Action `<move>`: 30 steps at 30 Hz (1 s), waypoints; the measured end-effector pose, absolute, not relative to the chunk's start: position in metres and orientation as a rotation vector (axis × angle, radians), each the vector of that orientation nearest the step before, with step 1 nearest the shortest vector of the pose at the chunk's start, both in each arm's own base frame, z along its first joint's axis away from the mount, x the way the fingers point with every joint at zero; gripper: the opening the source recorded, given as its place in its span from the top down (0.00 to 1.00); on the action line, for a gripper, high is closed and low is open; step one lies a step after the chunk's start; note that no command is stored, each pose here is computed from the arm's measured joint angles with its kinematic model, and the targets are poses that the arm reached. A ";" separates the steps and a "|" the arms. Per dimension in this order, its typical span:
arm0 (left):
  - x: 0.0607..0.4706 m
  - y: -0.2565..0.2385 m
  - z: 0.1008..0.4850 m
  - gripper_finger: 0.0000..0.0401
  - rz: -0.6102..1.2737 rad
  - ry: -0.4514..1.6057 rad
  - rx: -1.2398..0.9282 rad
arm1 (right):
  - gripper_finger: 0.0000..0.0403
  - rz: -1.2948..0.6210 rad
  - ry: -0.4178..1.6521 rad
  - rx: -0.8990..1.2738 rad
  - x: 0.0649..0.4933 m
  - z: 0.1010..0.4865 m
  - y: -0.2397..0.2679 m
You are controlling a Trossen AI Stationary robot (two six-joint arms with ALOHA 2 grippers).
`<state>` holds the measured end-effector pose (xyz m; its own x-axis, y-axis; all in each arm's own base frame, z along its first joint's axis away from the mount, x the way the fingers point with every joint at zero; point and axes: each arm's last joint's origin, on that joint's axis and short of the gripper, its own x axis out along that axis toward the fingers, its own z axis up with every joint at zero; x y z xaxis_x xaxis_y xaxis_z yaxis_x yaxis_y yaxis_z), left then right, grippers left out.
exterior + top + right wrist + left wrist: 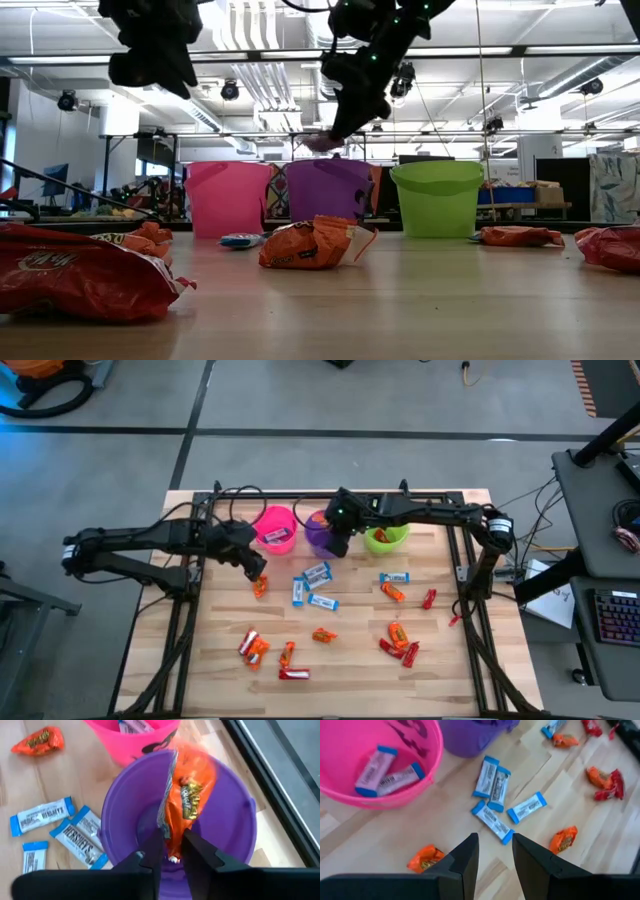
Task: Organize candy in baskets
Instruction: Put the orange chocolate into the violet bucket, then put the white chocolate into the pink bucket
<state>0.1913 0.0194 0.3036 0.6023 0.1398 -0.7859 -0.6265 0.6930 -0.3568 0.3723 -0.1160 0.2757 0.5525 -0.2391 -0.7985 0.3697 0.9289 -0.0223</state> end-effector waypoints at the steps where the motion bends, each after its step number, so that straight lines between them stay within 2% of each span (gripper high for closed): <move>1: 0.193 0.019 0.302 0.74 0.482 0.821 -0.680 | 0.81 -0.362 0.922 0.157 0.372 0.275 -0.116; 6: 0.202 0.019 0.295 0.74 0.473 0.858 -0.734 | 0.70 -0.365 0.935 0.163 0.370 0.275 -0.115; 11: 0.207 0.019 0.291 0.74 0.494 0.873 -0.757 | 0.63 -0.338 0.939 0.187 0.365 0.281 -0.114; 20: 0.217 0.016 0.282 0.74 0.556 0.895 -0.861 | 0.62 -0.292 0.870 0.283 0.339 0.317 -0.111; 30: 0.239 0.005 0.261 0.74 0.587 0.975 -0.940 | 0.61 -0.266 0.724 0.295 0.306 0.362 -0.102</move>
